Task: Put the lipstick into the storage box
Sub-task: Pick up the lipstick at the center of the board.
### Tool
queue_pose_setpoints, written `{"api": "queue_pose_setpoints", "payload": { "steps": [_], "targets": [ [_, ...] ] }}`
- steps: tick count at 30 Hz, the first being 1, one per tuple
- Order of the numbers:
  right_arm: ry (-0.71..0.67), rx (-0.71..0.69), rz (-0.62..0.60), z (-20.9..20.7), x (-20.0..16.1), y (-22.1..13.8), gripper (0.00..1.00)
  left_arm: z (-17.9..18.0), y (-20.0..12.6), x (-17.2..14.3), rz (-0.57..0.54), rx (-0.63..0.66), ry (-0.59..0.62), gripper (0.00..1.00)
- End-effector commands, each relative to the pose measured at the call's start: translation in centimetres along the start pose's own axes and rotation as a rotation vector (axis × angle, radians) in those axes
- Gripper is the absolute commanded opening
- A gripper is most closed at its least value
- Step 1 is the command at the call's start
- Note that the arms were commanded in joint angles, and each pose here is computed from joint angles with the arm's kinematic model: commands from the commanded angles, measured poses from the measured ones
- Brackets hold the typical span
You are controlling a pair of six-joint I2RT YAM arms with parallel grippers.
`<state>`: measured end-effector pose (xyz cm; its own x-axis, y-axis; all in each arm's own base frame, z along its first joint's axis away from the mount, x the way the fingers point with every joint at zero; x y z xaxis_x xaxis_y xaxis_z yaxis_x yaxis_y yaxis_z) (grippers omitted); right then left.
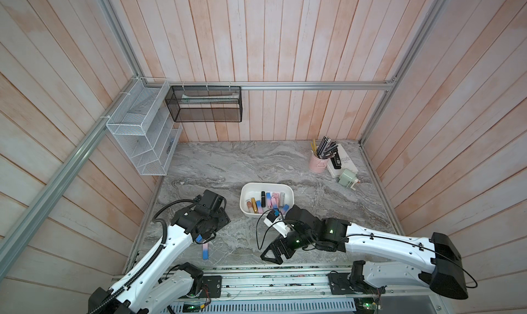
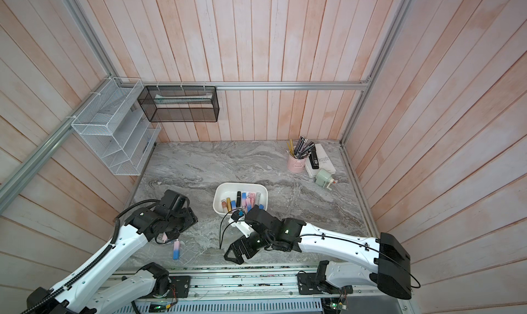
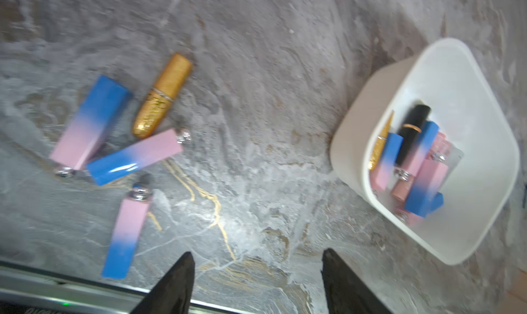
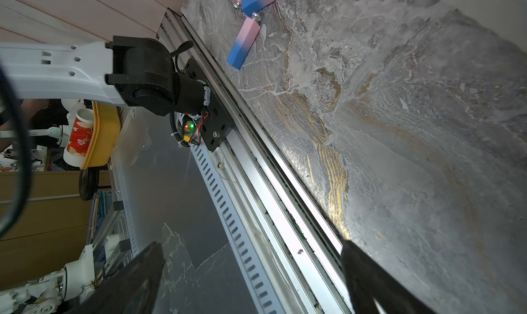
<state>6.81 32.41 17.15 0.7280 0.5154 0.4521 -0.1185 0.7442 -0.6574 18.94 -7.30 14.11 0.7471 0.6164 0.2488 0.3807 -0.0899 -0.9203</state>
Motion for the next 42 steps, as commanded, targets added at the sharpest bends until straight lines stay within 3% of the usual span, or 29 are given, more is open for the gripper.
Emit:
{"api": "queue_pose_setpoints", "payload": {
  "steps": [1, 13, 23, 38, 42],
  "targets": [
    [-0.014, 0.006, -0.010, 0.6, 0.6, 0.6, 0.98, 3.2, 0.4, 0.6, -0.028, 0.123, -0.014, 0.73],
    [-0.076, 0.018, 0.037, 0.9, 1.8, 2.1, 0.98, 3.3, 3.4, 4.8, -0.025, 0.180, -0.037, 0.72],
    [-0.015, 0.025, -0.014, -2.3, 3.3, 0.6, 0.98, 3.8, 6.6, 6.8, 0.014, 0.253, 0.033, 0.68],
    [0.050, 0.009, -0.055, -5.5, 3.7, -1.4, 0.98, 4.0, 10.0, 7.8, 0.078, 0.301, 0.110, 0.57],
    [0.053, 0.007, -0.061, -6.0, 4.1, -1.7, 0.98, 4.1, 10.5, 7.8, 0.088, 0.304, 0.112, 0.47]
  ]
}}
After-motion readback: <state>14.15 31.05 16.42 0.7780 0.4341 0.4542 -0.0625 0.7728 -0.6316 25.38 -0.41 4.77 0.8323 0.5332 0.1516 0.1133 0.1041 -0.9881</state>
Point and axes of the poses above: each gripper's point midway between its finger pads, its own y axis out along the fingers, its own z axis along the line the jaws close on, x = y × z, the point moved 2 cm from there along -y, back along the fingers, and after that the axes turned 3 degrees about -y, right-handed, at the moved point
